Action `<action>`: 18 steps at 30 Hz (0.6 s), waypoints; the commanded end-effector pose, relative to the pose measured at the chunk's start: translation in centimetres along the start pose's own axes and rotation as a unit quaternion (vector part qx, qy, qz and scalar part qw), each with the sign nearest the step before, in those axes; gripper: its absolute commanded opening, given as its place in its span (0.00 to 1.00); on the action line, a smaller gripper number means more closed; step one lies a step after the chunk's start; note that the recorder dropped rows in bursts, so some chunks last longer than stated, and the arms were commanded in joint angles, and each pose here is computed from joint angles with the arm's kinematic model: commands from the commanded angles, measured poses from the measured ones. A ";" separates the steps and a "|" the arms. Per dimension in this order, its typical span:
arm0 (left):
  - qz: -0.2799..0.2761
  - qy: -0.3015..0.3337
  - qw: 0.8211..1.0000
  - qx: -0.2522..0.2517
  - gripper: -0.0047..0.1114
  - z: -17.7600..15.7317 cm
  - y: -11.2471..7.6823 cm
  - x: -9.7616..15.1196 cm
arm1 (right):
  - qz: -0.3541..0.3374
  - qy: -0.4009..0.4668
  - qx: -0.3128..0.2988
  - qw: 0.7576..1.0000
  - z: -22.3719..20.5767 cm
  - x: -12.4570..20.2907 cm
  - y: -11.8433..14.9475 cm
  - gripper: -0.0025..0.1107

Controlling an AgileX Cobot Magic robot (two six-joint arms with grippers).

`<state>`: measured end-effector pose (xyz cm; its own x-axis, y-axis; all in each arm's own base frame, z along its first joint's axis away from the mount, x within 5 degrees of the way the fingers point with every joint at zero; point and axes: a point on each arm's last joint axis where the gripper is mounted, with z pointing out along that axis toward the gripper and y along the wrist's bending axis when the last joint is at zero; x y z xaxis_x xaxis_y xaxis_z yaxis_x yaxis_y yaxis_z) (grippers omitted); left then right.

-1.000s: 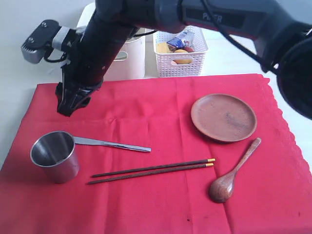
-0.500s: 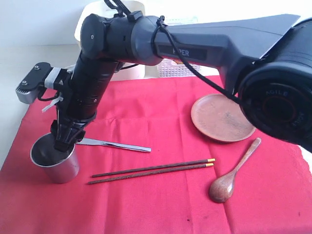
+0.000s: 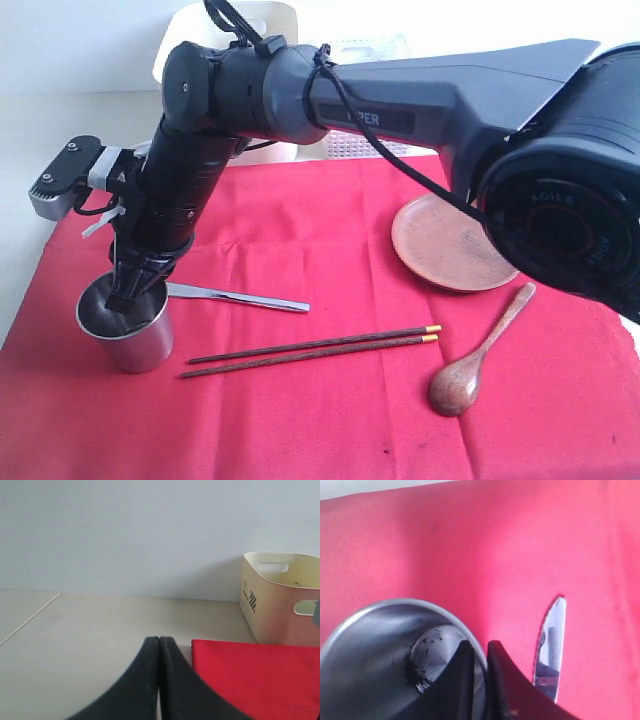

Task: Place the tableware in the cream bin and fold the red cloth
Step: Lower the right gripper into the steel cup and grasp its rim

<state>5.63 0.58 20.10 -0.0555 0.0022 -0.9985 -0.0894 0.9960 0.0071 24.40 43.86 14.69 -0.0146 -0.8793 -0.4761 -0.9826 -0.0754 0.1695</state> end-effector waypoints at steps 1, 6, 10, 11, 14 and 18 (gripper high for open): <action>0.005 -0.002 1.000 -0.001 0.04 0.0 0.0 0.0 | -0.006 -0.002 0.005 1.000 0.1 0.0 -0.1 0.02; 0.005 -0.002 1.000 -0.001 0.04 0.0 0.0 0.0 | -0.005 -0.002 -0.001 1.000 -0.5 -0.2 0.2 0.02; 0.005 -0.002 1.000 -0.001 0.04 0.0 0.0 0.0 | -0.005 -0.012 -0.008 1.000 -1.7 -0.8 0.8 0.02; 0.005 -0.002 1.000 -0.001 0.04 0.0 0.0 0.0 | -0.007 -0.015 -0.007 1.000 -2.1 -0.9 0.9 0.02; 0.005 -0.002 1.000 -0.001 0.04 0.0 0.0 0.0 | -0.013 -0.024 0.000 1.000 -3.2 -1.4 1.2 0.02; 0.005 -0.002 1.000 -0.001 0.04 0.0 0.0 0.0 | -0.028 -0.040 0.026 0.998 -5.7 -2.2 1.4 0.02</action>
<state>5.63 0.58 20.10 -0.0555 0.0022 -0.9985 -0.0894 0.9960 0.0071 24.00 43.46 18.53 0.0048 -0.8536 -0.5210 -0.9849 -0.0941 0.1451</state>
